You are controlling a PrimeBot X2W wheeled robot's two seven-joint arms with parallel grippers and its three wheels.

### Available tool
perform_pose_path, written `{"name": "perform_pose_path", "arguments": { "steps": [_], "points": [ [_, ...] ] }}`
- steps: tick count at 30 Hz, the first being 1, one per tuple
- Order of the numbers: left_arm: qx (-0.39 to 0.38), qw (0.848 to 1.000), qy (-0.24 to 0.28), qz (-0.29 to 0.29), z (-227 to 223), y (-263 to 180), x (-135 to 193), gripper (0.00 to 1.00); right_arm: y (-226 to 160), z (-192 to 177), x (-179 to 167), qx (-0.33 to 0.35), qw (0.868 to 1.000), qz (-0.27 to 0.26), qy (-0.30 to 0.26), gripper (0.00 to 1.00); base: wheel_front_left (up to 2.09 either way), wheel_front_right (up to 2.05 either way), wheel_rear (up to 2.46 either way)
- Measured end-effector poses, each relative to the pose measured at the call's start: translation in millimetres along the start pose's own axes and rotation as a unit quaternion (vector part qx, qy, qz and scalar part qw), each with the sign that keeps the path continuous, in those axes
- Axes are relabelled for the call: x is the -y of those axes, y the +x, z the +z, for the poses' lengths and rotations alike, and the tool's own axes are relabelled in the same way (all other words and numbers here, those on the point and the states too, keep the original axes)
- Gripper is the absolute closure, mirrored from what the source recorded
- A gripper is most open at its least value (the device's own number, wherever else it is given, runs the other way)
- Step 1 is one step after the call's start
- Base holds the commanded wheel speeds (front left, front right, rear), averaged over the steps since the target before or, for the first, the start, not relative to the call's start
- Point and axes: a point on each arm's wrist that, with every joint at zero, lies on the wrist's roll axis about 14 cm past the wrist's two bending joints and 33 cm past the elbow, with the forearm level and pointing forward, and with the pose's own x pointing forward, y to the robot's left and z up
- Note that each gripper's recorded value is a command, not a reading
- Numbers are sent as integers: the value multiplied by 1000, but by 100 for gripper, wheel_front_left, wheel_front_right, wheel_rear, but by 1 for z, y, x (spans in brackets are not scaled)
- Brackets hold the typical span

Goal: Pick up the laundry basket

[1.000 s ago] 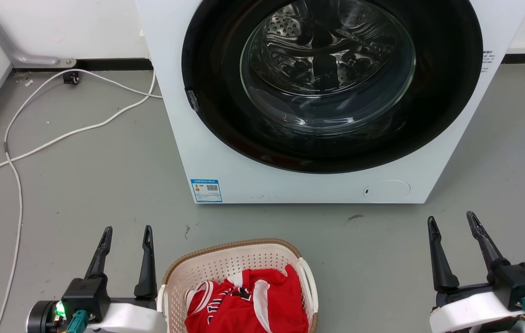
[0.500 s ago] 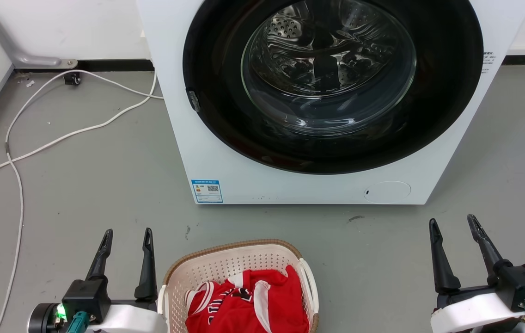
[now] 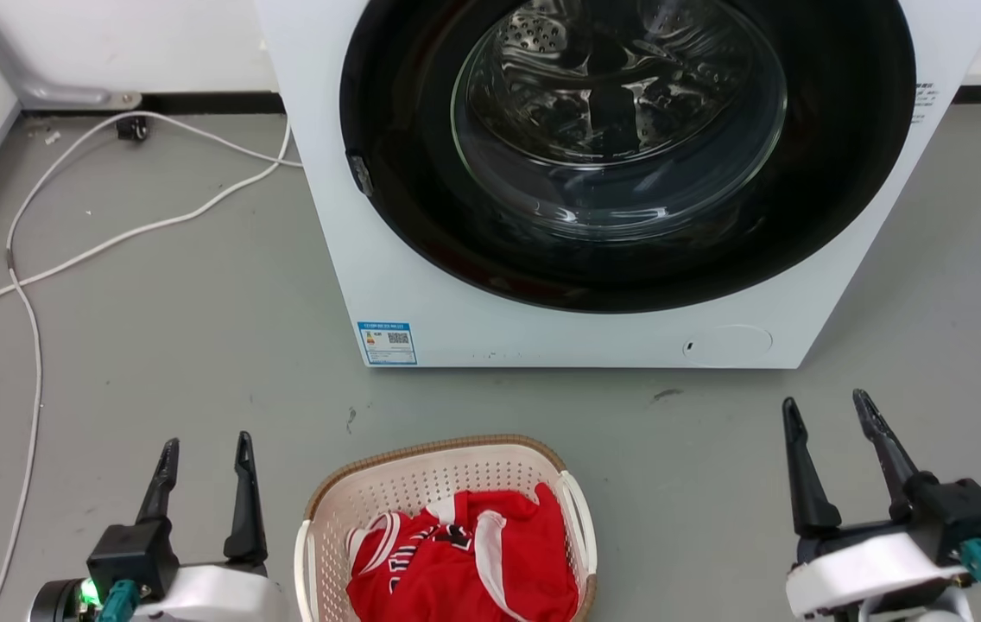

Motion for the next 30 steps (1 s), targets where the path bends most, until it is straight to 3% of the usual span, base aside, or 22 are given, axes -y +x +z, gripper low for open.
{"name": "perform_pose_path", "arguments": {
  "steps": [8, 16, 30],
  "points": [
    [-50, 999, -3, 16, -33, 14, -16, 0, 29, -28, -22, -37, 998, 42, -16, 0, 0, 0, 0],
    [-123, 992, -8, 19, -82, 30, -23, 0, 56, -87, -59, -117, 987, 110, -31, 0, 0, 0, 0],
    [-277, 960, -16, 22, -187, 35, -30, 0, 64, -209, -78, -282, 941, 178, -57, 0, 0, 0, 0]
  ]
}}
